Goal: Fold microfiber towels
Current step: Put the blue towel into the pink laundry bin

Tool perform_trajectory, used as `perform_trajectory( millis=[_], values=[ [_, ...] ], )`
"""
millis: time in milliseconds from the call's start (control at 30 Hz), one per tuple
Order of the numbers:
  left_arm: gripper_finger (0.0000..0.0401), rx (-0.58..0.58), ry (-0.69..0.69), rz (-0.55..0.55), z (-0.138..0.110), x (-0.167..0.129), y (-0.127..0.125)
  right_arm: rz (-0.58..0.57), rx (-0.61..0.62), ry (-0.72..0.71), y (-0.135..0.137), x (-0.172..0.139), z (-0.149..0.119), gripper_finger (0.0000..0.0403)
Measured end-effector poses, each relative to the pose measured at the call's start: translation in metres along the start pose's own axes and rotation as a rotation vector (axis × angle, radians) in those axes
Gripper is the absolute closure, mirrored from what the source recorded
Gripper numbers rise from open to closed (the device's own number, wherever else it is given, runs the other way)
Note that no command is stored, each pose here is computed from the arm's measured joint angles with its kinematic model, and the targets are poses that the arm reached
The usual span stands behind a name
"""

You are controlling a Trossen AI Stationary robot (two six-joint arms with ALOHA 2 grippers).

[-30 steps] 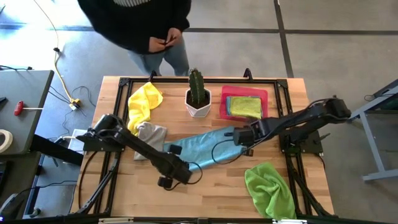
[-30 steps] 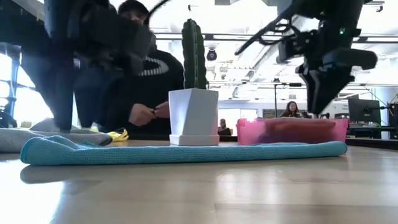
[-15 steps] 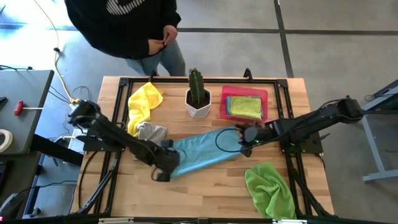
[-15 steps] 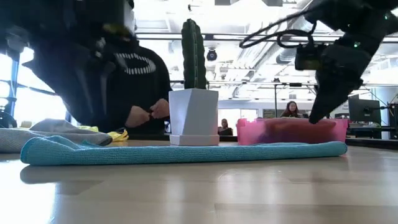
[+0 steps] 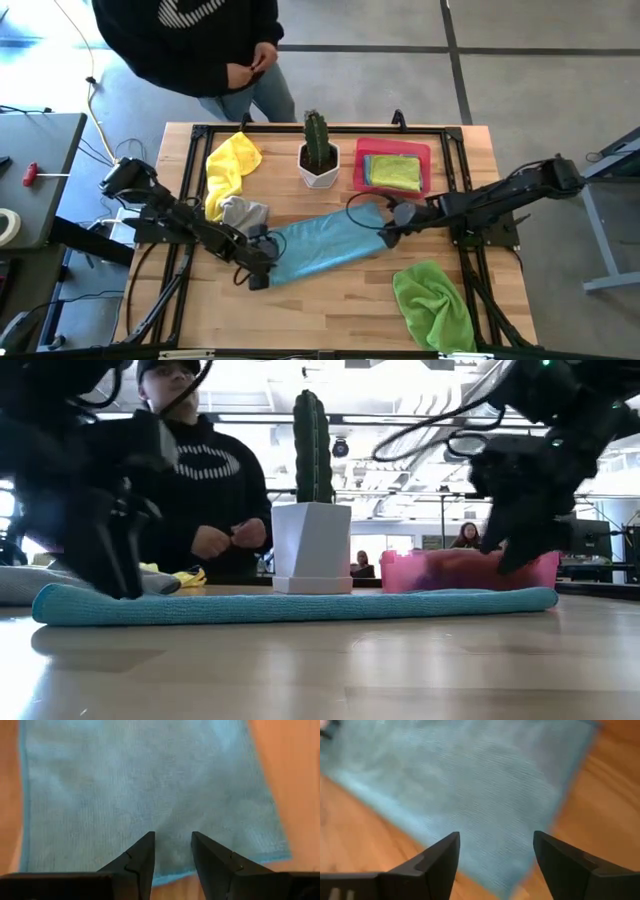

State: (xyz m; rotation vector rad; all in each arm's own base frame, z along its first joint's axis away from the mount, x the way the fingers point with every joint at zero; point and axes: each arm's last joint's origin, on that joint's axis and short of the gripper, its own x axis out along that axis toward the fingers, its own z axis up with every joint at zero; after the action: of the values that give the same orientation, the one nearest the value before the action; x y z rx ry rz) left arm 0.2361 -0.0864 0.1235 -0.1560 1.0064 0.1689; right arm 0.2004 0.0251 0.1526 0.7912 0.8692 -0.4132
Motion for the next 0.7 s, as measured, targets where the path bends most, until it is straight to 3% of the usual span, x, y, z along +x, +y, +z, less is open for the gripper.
perform_trajectory(
  millis=[467,700],
  values=[
    [0.0282,-0.029,-0.019,-0.011,-0.007,0.012,-0.018,0.024,0.047,0.035,0.005,0.03,0.0,0.0155],
    [0.0282,-0.036,-0.017,-0.027,-0.009,0.014,-0.021,0.072,0.004,0.018,0.013,0.023,0.006,0.0155]
  ],
)
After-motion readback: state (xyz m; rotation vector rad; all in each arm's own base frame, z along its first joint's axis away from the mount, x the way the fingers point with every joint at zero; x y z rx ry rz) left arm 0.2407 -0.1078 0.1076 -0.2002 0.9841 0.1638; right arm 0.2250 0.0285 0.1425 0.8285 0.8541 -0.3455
